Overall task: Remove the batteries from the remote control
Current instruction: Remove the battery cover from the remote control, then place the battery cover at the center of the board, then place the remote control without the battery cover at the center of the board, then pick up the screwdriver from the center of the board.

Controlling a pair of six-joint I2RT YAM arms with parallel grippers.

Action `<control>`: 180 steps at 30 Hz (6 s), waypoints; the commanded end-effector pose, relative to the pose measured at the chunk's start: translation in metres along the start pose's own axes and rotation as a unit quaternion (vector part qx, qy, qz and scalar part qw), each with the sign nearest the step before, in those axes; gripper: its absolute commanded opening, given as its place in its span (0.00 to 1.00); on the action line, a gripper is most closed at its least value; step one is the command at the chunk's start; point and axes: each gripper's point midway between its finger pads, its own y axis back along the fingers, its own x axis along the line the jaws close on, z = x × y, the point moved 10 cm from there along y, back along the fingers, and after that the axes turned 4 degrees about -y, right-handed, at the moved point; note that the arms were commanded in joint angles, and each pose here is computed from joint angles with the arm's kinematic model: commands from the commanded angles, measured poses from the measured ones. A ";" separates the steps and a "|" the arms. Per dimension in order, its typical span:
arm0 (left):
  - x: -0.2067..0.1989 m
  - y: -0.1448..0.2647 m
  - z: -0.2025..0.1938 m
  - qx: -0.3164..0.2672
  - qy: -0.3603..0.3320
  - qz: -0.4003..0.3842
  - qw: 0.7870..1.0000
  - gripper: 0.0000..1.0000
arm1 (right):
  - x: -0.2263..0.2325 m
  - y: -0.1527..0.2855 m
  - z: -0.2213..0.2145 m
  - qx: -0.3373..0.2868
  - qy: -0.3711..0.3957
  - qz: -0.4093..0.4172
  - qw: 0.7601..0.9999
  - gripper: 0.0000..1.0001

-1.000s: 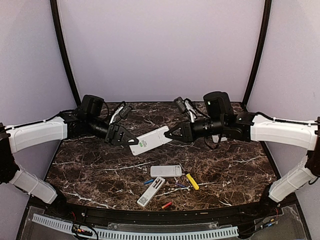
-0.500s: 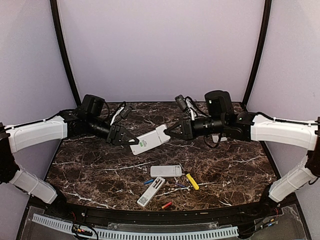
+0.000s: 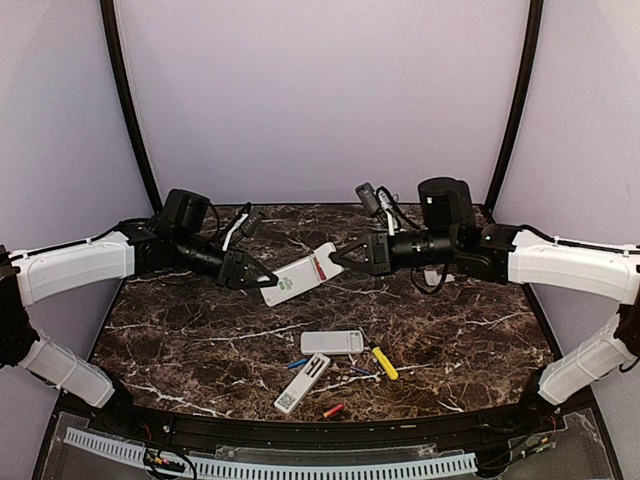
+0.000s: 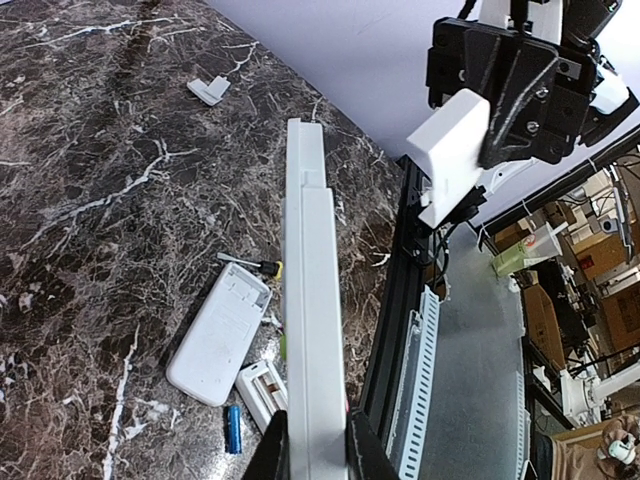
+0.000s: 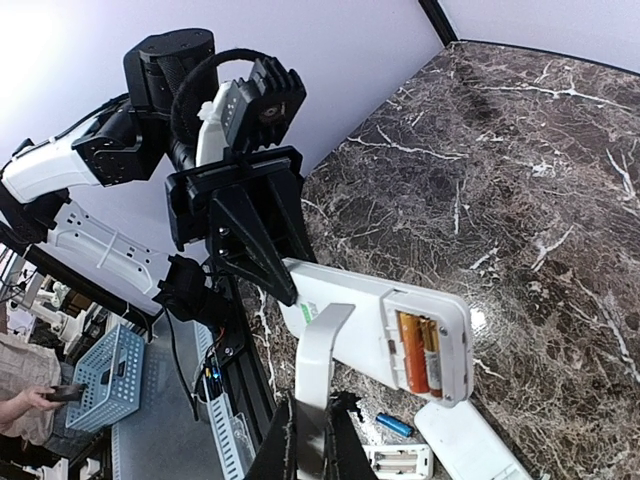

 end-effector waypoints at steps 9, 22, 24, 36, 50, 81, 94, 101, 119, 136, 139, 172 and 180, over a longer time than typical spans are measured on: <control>0.002 0.017 0.006 -0.033 0.015 0.085 0.996 0.00 | -0.008 0.036 -0.002 -0.033 -0.009 -0.057 0.998 0.00; 0.007 0.031 -0.084 -0.114 0.189 0.133 0.966 0.00 | -0.048 0.044 -0.041 -0.004 -0.022 -0.182 0.983 0.00; 0.005 0.033 -0.094 -0.116 0.199 0.137 0.963 0.00 | -0.056 0.039 -0.046 0.000 -0.025 -0.192 0.981 0.00; 0.004 0.036 -0.126 -0.101 0.236 0.139 0.956 0.00 | -0.115 -0.006 -0.070 0.055 -0.061 -0.274 0.958 0.00; 0.007 0.033 -0.136 -0.082 0.249 0.139 0.955 0.00 | -0.141 -0.026 -0.080 0.088 -0.092 -0.321 0.939 0.00; 0.029 0.015 -0.151 -0.047 0.314 0.143 0.937 0.00 | -0.100 0.000 -0.095 0.136 -0.058 -0.276 0.950 0.43; 0.047 0.002 -0.160 0.009 0.345 0.168 0.923 0.22 | -0.066 0.027 -0.105 0.107 -0.050 -0.244 0.963 0.56; 0.049 0.007 -0.161 0.010 0.349 0.208 0.914 0.53 | -0.064 0.032 -0.111 0.113 -0.052 -0.246 0.961 0.64; -0.003 0.089 -0.076 -0.076 0.167 0.413 0.892 0.99 | -0.065 0.044 -0.121 0.123 -0.079 -0.278 0.949 0.70; 0.020 0.125 -0.015 -0.091 0.069 0.451 0.886 0.99 | -0.087 0.016 -0.157 0.196 -0.145 -0.325 0.914 0.65; 0.025 0.122 -0.022 -0.074 0.091 0.454 0.883 0.99 | -0.088 0.010 -0.160 0.217 -0.141 -0.331 0.907 0.63; 0.031 0.110 -0.025 -0.063 0.110 0.404 0.906 0.99 | -0.095 -0.007 -0.167 0.258 -0.113 -0.413 0.866 0.31; 0.025 0.107 -0.026 -0.076 0.082 0.366 0.924 0.95 | -0.094 -0.012 -0.170 0.261 -0.100 -0.426 0.860 0.10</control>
